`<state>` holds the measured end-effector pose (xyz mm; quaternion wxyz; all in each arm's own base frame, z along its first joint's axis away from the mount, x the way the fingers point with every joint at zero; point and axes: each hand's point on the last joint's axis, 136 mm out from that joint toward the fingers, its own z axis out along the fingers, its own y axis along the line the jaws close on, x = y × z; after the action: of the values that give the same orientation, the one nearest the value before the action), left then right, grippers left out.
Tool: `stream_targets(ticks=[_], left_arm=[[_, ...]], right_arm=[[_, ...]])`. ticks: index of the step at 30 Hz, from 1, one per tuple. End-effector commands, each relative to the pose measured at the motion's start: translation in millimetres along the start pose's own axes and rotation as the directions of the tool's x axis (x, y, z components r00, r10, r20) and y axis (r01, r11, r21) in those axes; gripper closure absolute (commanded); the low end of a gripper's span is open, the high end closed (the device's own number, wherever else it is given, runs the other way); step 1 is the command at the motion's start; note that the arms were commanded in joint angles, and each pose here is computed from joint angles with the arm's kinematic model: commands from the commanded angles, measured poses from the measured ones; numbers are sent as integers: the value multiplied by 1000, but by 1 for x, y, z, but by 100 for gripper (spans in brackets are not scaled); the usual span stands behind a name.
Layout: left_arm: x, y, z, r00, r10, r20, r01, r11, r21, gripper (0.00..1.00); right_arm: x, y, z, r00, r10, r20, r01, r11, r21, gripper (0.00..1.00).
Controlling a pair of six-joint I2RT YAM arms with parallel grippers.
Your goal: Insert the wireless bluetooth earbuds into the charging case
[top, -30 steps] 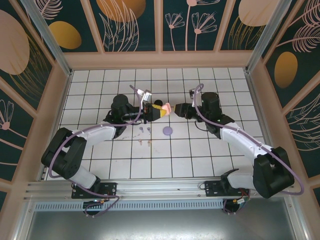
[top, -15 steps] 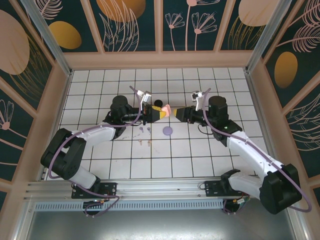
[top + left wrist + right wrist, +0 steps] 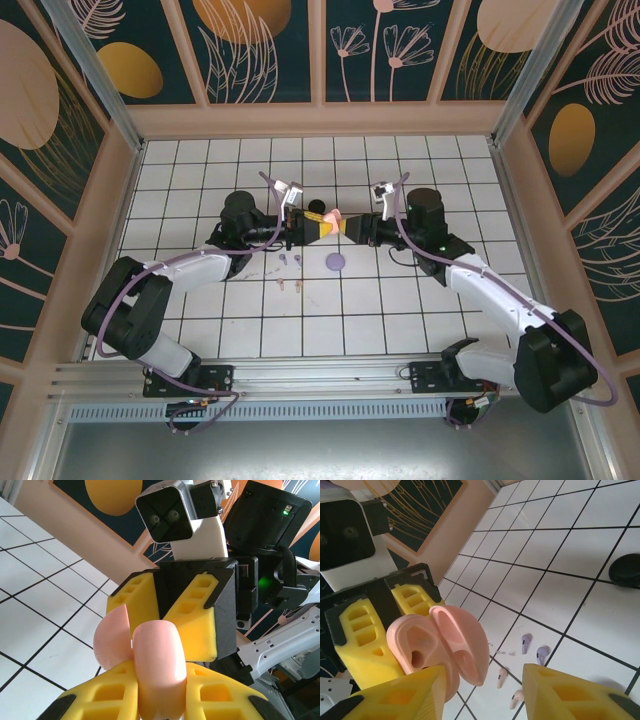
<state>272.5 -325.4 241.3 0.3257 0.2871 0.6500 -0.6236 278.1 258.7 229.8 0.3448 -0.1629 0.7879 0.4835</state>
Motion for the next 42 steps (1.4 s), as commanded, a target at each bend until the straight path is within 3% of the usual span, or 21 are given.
stream_targets(ticks=[1, 12, 23, 25, 27, 30, 34, 42], left_arm=[[-9, -17, 2, 999, 48, 11, -49, 998, 50, 100], [-10, -20, 4, 999, 51, 6, -51, 997, 60, 100], [-3, -12, 5, 999, 38, -5, -38, 998, 43, 100], [-2, -8, 6, 999, 32, -7, -32, 999, 33, 98], [-1, -4, 6, 1000, 29, -5, -29, 999, 16, 90], [0, 4, 6, 1000, 27, -2, -27, 999, -25, 69], [2, 19, 5, 998, 49, -27, -52, 992, -115, 45], [-4, 30, -2, 980, 128, -154, -164, 954, -253, 15]], right_arm=[[-17, 12, 3, 998, -51, 39, 52, 998, -31, 57], [-19, 12, 9, 999, -43, 31, 44, 998, -48, 65], [-23, 18, 12, 999, -40, 25, 42, 997, -72, 98], [-24, 18, 12, 999, -40, 27, 42, 996, -72, 100], [-25, 17, 11, 999, -37, 29, 39, 997, -63, 100], [-26, 13, 9, 999, -38, 37, 39, 999, -30, 100], [-25, -6, 2, 998, -42, 38, 38, 994, 103, 100], [-17, -38, -20, 995, -98, -24, 101, 944, 315, 100]])
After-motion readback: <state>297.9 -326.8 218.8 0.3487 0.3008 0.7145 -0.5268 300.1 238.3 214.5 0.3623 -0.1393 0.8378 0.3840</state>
